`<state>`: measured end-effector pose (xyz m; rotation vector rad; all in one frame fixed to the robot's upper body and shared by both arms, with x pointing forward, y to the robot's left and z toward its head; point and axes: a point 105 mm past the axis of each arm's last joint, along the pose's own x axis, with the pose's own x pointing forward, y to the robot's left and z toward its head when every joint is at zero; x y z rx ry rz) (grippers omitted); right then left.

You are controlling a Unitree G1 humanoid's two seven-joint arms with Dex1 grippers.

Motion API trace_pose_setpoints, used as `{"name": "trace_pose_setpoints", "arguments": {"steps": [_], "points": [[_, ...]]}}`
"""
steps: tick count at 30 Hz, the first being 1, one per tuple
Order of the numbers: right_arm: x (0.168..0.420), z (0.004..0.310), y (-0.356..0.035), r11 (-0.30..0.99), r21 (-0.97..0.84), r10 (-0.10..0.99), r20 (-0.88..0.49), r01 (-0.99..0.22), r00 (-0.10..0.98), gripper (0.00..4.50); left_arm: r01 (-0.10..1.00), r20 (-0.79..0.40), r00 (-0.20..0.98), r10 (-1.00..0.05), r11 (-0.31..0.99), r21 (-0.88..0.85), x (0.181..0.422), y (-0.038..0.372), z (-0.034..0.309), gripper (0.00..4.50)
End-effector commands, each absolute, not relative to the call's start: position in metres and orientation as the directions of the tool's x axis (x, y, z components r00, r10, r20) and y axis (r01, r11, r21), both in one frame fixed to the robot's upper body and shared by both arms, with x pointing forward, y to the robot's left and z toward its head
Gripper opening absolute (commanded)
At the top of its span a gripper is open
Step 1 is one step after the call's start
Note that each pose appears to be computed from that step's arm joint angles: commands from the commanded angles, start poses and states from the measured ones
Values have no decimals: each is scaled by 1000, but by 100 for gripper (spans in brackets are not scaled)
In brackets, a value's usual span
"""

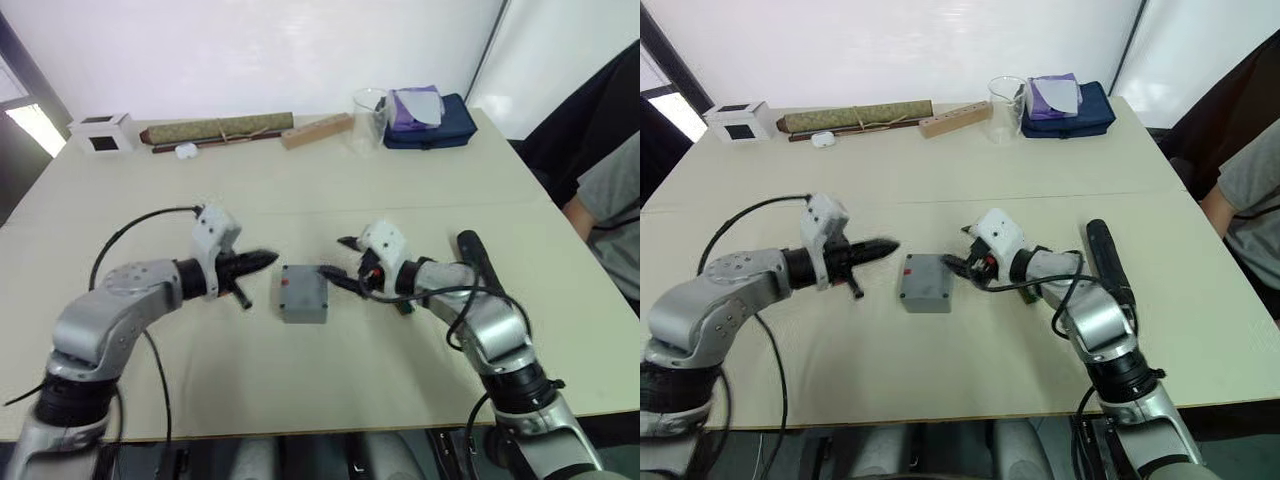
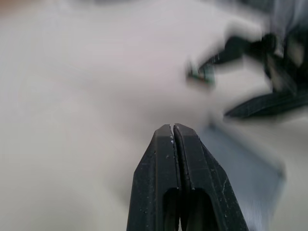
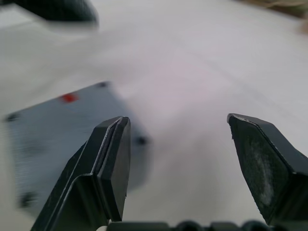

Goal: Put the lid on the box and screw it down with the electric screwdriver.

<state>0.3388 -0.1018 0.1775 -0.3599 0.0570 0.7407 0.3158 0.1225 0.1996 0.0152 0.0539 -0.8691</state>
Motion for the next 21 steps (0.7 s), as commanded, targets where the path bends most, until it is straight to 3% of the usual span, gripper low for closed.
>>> {"name": "trace_pose_setpoints", "arguments": {"steps": [1,2,4,6,9,10,15,21], "points": [[341,212,-129,756,-328,574,-85,-567,815,343,795,-35,607,-794,605,47,311,117,210,0],[341,215,-134,765,-327,563,-76,-554,823,343,803,-40,596,-802,594,54,309,114,209,0],[339,226,-199,828,-260,410,-323,-496,853,343,957,-100,291,-952,289,30,277,85,211,0],[323,234,-231,868,-170,341,-478,-466,810,343,990,-184,138,-973,136,24,263,76,206,0],[303,219,-271,936,-86,189,-694,-341,695,343,990,-332,106,-937,69,120,268,73,196,0],[296,213,-277,942,-54,185,-739,-331,648,343,991,-341,86,-936,44,129,268,71,196,0],[274,191,-296,953,107,239,-841,-283,486,343,986,-351,19,-936,-40,159,265,56,200,0],[274,176,-294,946,180,281,-869,-268,408,343,983,-349,4,-937,-61,176,263,47,200,0]]}}
